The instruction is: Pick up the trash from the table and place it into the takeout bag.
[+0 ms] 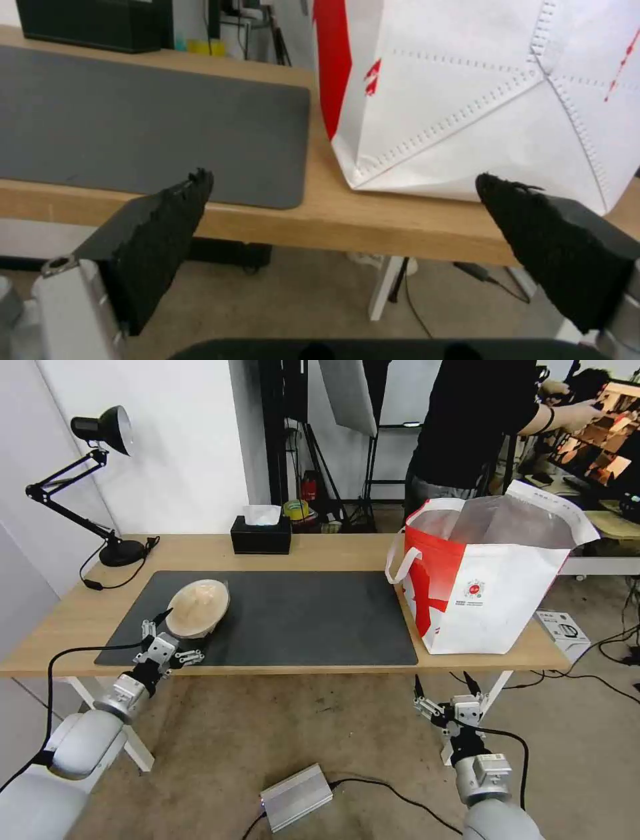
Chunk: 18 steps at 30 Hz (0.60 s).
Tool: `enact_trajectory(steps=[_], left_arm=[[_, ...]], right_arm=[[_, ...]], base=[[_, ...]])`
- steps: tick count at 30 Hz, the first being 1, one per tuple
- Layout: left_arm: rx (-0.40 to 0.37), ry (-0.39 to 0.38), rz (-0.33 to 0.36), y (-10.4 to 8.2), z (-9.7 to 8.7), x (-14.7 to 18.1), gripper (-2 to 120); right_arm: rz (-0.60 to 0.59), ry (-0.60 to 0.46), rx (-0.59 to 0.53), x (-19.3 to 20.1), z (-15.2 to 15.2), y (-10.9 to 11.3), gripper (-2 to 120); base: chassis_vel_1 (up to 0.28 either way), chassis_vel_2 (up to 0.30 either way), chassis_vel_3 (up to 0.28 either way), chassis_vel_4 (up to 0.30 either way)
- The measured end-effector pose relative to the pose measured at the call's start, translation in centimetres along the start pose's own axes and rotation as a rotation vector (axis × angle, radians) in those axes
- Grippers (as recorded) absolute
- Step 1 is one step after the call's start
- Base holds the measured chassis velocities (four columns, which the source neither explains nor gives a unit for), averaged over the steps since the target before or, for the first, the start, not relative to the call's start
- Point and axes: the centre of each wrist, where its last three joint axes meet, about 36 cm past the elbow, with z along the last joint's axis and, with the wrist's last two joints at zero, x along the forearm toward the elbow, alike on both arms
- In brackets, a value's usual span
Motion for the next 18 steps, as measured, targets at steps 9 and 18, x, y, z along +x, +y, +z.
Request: enact_trajectory(steps=[9,18], left_arm=[[-0.006,0.008,0.011,0.1,0.4,-0.6,100],[-0.012,0.012,0.025,0.1,0.6,-1.3,100]], right_arm=[[-0.001,-0.005,-0.005,-0.2,-0.1,0.2,100],[0.001,-0.006,-0.008,-0.3,-0.1,0.3,100]], base=[[0.000,0.000,0.000,0.000],[0.000,0.000,0.000,0.000]])
